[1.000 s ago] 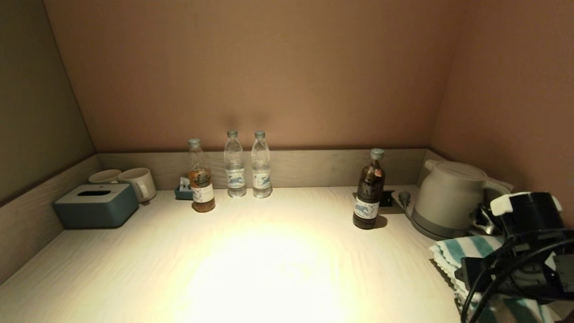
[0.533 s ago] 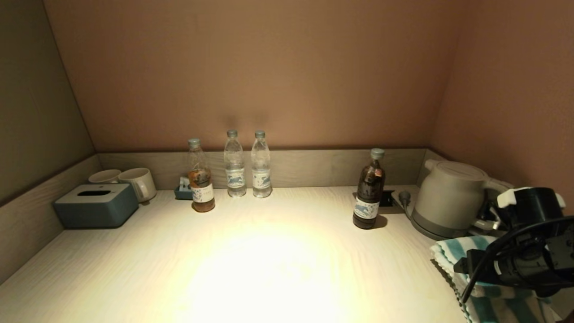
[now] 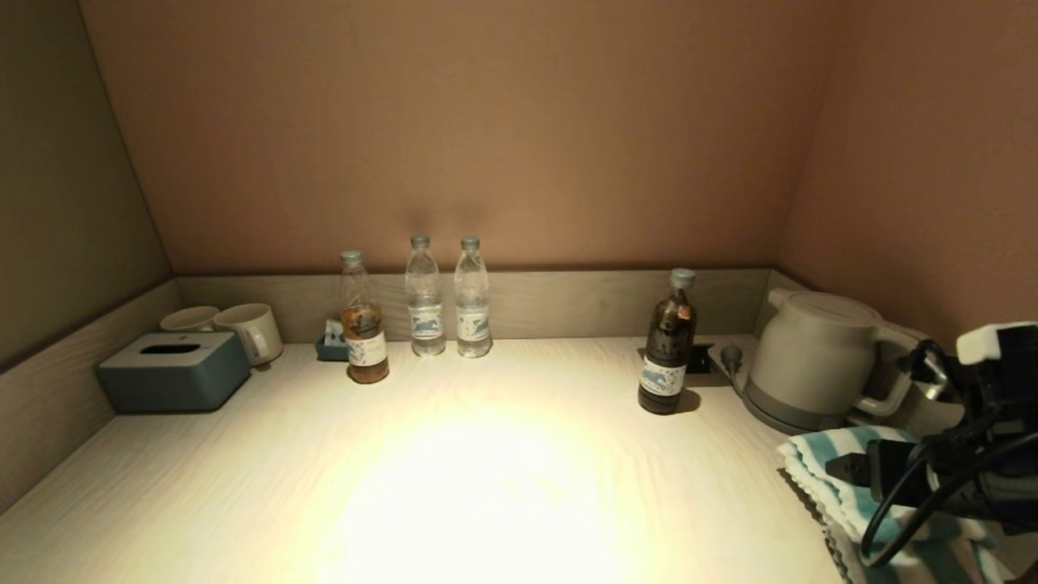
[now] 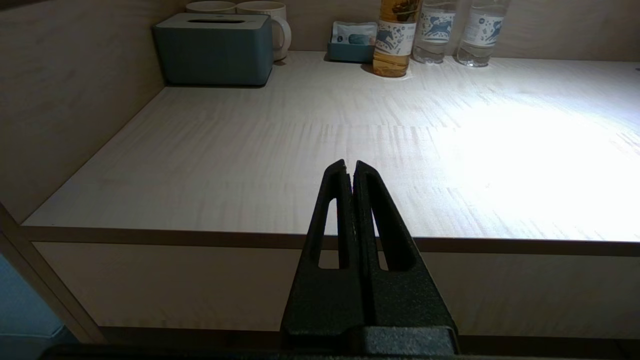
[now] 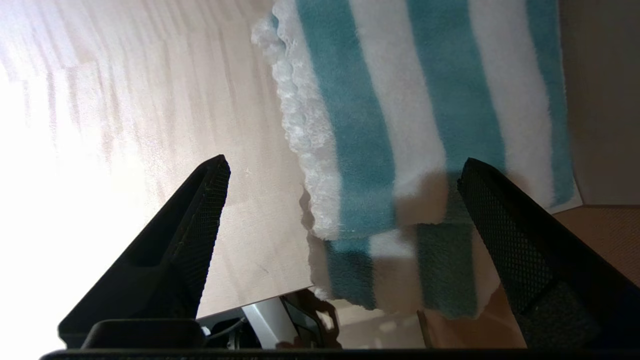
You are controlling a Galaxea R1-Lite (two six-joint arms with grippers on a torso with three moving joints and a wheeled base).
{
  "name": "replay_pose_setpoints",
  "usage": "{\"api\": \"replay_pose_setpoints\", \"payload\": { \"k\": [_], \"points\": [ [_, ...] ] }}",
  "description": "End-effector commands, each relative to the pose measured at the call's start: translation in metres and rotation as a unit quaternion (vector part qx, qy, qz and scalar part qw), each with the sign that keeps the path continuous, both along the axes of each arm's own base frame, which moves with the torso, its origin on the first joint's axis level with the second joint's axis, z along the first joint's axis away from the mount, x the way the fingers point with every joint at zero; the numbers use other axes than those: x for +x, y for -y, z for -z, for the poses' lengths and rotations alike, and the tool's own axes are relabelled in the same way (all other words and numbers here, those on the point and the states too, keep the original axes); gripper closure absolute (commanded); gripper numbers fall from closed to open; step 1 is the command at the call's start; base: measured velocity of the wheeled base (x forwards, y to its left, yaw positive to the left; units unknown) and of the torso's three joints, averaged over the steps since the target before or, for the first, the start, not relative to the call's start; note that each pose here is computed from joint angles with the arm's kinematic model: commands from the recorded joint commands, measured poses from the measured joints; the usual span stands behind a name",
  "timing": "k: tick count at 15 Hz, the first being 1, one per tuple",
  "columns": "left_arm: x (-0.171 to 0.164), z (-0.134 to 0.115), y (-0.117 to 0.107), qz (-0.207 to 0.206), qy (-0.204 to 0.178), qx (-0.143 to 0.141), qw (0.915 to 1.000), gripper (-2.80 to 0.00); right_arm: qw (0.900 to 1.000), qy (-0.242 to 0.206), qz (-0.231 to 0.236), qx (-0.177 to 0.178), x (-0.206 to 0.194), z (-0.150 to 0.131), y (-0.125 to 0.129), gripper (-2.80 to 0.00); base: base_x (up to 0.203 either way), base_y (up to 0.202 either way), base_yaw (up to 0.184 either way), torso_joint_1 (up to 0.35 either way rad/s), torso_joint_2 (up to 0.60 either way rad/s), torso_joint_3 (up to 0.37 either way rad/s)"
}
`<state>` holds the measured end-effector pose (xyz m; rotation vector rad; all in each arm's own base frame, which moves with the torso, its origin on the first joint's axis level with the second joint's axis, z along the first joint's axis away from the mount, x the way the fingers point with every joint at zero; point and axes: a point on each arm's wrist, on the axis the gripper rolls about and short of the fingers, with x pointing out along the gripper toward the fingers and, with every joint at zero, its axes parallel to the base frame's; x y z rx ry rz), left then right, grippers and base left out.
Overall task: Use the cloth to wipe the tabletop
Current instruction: Pick up the tablecloth
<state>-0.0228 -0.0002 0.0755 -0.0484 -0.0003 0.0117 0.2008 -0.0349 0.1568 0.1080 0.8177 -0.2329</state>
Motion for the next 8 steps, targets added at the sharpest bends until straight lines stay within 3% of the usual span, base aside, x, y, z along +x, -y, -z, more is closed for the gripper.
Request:
{"api": "replay_pose_setpoints", "payload": {
  "k": [1, 8],
  "points": [
    [0.0, 0.0, 0.0, 0.0, -0.001, 0.0, 1.0, 0.0, 1.0, 0.027, -0.002, -0.003, -0.01, -0.011, -0.002, -2.8, 0.0, 0.0, 0.0, 0.0, 0.0, 0.0],
    [0.0, 0.0, 0.0, 0.0, -0.001, 0.0, 1.0, 0.0, 1.0, -0.006, 0.026, 0.006, 0.006, 0.004, 0.011, -2.8, 0.0, 0.0, 0.0, 0.0, 0.0, 0.0]
  ]
}}
